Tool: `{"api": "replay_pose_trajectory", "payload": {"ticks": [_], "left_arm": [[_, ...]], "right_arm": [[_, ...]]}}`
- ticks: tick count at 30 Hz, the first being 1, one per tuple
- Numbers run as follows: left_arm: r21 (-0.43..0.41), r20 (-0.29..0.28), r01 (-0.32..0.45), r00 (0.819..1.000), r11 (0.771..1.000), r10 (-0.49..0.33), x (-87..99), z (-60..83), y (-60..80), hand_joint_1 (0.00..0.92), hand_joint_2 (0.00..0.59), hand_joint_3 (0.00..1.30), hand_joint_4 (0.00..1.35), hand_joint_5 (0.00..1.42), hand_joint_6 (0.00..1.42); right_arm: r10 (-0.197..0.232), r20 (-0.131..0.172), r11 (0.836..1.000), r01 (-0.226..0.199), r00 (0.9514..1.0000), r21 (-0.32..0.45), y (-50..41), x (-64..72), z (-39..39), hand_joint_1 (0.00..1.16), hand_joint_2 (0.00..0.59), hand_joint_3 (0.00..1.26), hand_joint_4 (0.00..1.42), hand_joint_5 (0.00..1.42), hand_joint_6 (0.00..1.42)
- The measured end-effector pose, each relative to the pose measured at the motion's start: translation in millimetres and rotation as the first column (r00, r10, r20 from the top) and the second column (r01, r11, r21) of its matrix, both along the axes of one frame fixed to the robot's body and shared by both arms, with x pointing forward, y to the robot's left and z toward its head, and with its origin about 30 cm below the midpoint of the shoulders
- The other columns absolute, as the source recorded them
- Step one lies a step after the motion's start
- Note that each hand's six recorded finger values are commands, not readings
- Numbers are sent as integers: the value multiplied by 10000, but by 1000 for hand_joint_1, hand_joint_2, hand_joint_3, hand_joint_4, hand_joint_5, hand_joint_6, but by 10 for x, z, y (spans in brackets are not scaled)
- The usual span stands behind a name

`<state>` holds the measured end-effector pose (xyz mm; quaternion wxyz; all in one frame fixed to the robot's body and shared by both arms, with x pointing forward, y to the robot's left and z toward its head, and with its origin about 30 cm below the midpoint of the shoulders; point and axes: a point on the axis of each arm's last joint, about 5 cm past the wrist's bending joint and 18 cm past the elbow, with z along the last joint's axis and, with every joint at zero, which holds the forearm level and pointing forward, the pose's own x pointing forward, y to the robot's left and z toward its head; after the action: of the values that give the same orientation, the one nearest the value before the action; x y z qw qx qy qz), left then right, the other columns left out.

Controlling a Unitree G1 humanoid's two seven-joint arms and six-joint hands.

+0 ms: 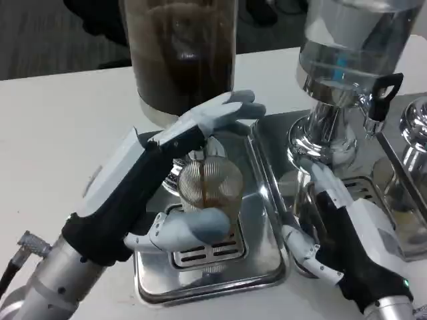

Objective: Grasp the cup under the faucet to collect the drink, then remove the cup.

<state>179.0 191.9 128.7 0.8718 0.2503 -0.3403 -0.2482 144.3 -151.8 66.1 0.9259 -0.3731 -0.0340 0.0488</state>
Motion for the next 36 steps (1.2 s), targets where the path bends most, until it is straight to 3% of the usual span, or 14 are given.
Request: {"api": "replay_pose_trajectory", "payload": {"ticks": [5, 7, 11, 15, 24, 30, 34, 36], "left_arm": [[18, 1, 32, 10000, 10000, -32, 3, 1, -3, 0, 105, 265, 134, 317, 272], [-25, -8, 16, 10000, 10000, -16, 3, -3, -7, 0, 105, 267, 135, 305, 261], [-29, -44, 55, 10000, 10000, -55, 4, -9, -13, 0, 105, 268, 135, 300, 257], [-41, -64, 95, 9999, 9999, -96, 5, -13, -20, 0, 105, 268, 135, 295, 253], [-81, -63, 90, 9999, 9999, -91, 5, -14, -21, 0, 106, 273, 135, 293, 251], [-178, -58, 23, 10000, 9998, -24, 7, -3, 11, 0, 106, 276, 139, 292, 250], [-156, -51, 30, 10000, 9999, -31, 9, 0, 15, 0, 108, 276, 142, 292, 250], [-152, -51, 31, 10000, 9999, -31, 10, 1, 16, 0, 110, 282, 151, 292, 242]], "right_arm": [[83, -113, 9976, -75, 9999, 691, -28, 26, 27, 475, 371, 0, 0, 0, 181], [334, -229, 9905, -300, 9992, 1345, -53, 69, 59, 553, 312, 0, 0, 0, 137], [718, -385, 9752, -621, 9967, 2124, -74, 131, 89, 616, 273, 0, 0, 0, 103], [1346, -707, 9574, -1113, 9884, 2664, -90, 204, 104, 666, 236, 0, 0, 0, 69], [2016, -721, 9385, -1716, 9768, 2996, -103, 321, 170, 754, 189, 0, 0, 0, 0], [2407, -658, 9249, -2083, 9684, 3181, -42, 421, 196, 753, 187, 0, 0, 0, 0], [2738, -930, 9151, -2295, 9573, 3317, 17, 455, 154, 753, 187, 0, 0, 0, 0], [2817, -1030, 9124, -2331, 9540, 3365, 35, 464, 132, 753, 187, 0, 0, 0, 0]]}}
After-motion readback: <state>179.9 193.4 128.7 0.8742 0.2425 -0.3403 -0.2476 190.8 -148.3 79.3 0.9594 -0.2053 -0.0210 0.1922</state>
